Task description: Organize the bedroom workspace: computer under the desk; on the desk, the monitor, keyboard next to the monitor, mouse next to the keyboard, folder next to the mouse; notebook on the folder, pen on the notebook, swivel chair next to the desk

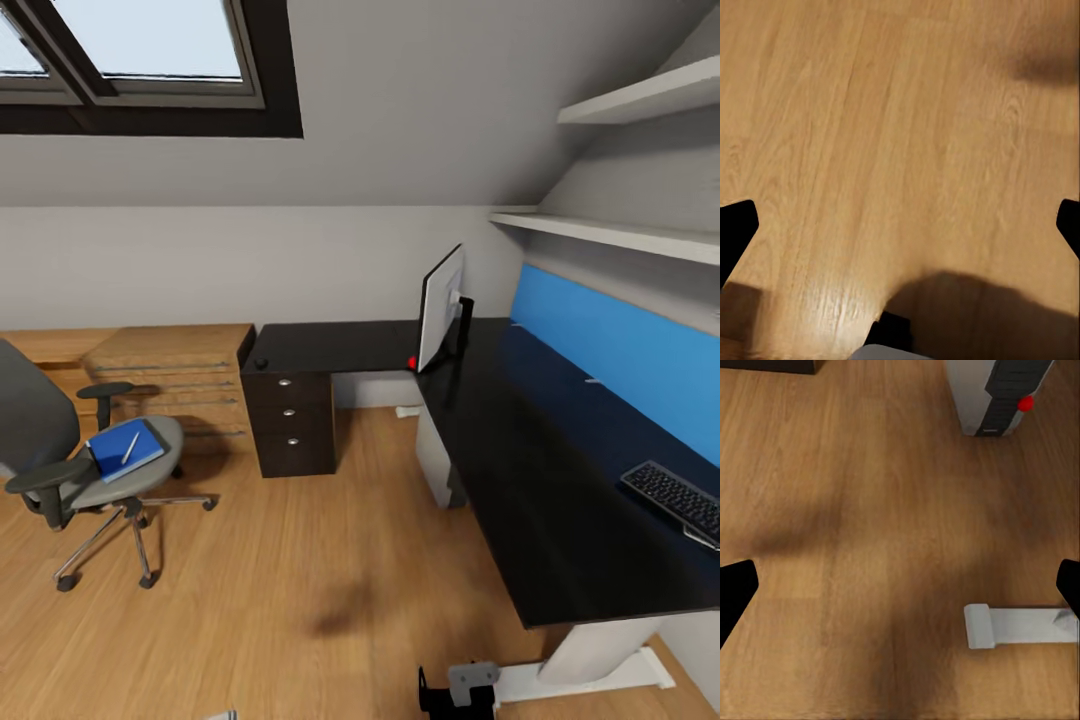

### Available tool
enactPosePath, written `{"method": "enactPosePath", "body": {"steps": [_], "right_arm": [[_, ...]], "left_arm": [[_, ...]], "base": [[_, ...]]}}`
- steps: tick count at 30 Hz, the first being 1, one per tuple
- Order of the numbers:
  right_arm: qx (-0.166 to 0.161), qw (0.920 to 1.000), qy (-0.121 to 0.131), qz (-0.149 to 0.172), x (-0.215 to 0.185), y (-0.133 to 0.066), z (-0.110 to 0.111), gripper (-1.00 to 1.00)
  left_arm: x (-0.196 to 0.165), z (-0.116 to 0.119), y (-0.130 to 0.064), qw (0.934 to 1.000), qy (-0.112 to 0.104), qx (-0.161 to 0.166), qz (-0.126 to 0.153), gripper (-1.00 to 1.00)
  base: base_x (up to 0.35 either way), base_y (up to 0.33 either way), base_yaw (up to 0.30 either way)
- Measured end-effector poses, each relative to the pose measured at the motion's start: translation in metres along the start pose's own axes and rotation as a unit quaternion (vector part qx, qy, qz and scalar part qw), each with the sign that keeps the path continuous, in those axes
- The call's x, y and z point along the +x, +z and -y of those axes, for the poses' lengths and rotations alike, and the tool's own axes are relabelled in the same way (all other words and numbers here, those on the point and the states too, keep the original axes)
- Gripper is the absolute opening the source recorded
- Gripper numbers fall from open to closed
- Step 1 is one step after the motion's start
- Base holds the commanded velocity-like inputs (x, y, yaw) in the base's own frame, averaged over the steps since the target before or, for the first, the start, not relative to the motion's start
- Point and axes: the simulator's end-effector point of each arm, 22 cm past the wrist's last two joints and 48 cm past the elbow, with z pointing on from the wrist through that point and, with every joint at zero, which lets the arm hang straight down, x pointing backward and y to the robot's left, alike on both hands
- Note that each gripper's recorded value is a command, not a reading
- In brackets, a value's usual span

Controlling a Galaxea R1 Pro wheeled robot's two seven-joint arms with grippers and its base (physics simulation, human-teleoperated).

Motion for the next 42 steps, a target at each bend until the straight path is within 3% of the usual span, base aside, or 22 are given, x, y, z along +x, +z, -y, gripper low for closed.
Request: {"method": "enactPosePath", "body": {"steps": [8,25,34,42], "right_arm": [[0.004,1.0000,0.001,0.000,0.000,0.001,0.005,1.00],[0.006,1.0000,0.001,0.001,-0.001,0.001,0.007,1.00],[0.013,0.9999,-0.002,0.001,0.001,0.002,0.018,1.00],[0.022,0.9997,-0.010,0.005,0.001,0.003,0.035,1.00]], "left_arm": [[0.000,0.000,0.000,1.0000,0.000,0.000,0.000,1.00],[0.000,-0.001,0.000,1.0000,0.000,-0.002,0.000,1.00],[-0.001,-0.002,0.000,1.0000,0.000,-0.003,0.002,1.00],[-0.002,-0.007,0.001,1.0000,-0.001,-0.006,0.003,1.00]], "base": [[-0.270,-0.207,-0.042],[-0.230,-0.255,-0.256],[-0.039,-0.290,-0.262],[-0.002,-0.255,-0.075]]}}
